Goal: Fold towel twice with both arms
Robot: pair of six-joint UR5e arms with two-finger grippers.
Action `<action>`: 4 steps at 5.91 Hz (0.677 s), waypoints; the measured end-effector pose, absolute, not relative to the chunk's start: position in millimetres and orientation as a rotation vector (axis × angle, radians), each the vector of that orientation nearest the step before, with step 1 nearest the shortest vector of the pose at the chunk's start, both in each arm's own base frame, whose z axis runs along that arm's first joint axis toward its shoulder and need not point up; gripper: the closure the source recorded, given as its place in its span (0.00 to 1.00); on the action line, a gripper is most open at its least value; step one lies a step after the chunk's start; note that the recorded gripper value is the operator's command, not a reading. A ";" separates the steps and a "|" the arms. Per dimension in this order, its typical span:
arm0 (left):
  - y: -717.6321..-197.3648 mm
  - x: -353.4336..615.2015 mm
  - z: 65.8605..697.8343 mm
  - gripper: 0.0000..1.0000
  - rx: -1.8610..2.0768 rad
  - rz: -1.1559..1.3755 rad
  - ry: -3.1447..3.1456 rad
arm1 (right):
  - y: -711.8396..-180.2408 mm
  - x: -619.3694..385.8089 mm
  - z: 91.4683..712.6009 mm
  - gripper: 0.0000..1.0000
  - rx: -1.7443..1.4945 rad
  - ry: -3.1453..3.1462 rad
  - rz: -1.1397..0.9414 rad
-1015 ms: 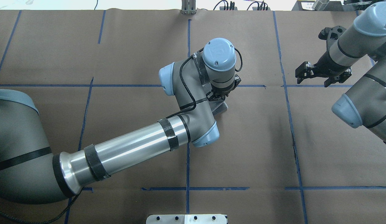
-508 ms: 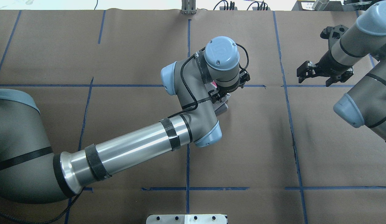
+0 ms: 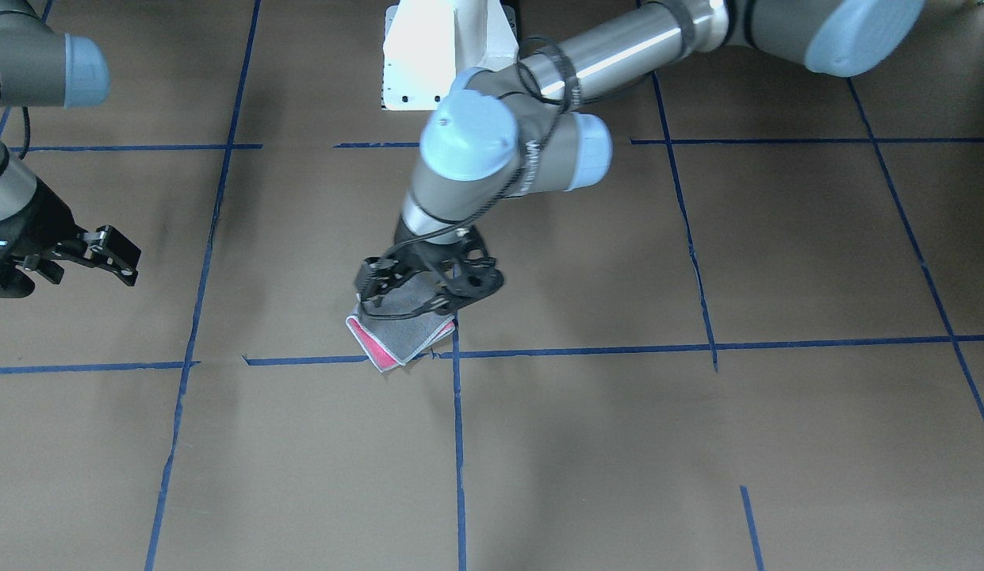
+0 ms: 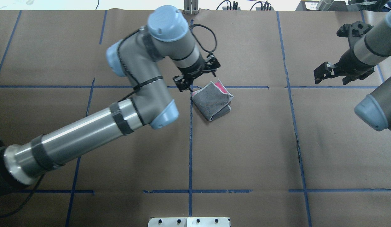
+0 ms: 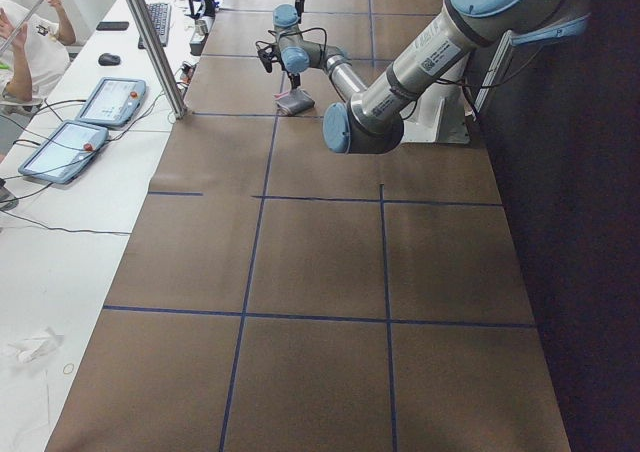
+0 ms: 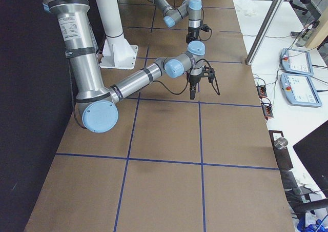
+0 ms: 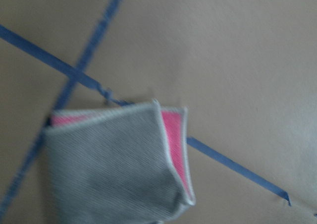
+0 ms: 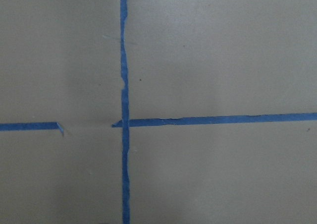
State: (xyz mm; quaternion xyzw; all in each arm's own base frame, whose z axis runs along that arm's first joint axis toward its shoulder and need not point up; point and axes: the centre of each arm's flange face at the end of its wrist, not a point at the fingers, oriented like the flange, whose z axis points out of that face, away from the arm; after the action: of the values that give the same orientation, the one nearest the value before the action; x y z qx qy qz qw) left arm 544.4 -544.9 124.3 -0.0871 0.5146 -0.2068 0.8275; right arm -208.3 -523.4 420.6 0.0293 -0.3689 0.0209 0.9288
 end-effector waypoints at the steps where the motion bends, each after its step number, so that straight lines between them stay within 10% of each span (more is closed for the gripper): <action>1: -529.4 483.9 160.4 0.00 -0.134 -0.364 1.052 | -522.3 -173.2 437.6 0.00 0.071 -0.769 -0.010; 4: -537.1 295.3 270.0 0.00 -0.042 -0.200 0.945 | -503.9 -39.0 518.2 0.00 0.130 -0.752 -0.128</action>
State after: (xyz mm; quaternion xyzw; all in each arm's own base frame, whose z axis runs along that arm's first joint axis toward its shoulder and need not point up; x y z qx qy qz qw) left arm 295.3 -537.1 270.0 -0.0204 0.4542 -0.0960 0.8855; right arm -39.0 -503.9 518.2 0.0632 -0.3667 -0.0624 0.9261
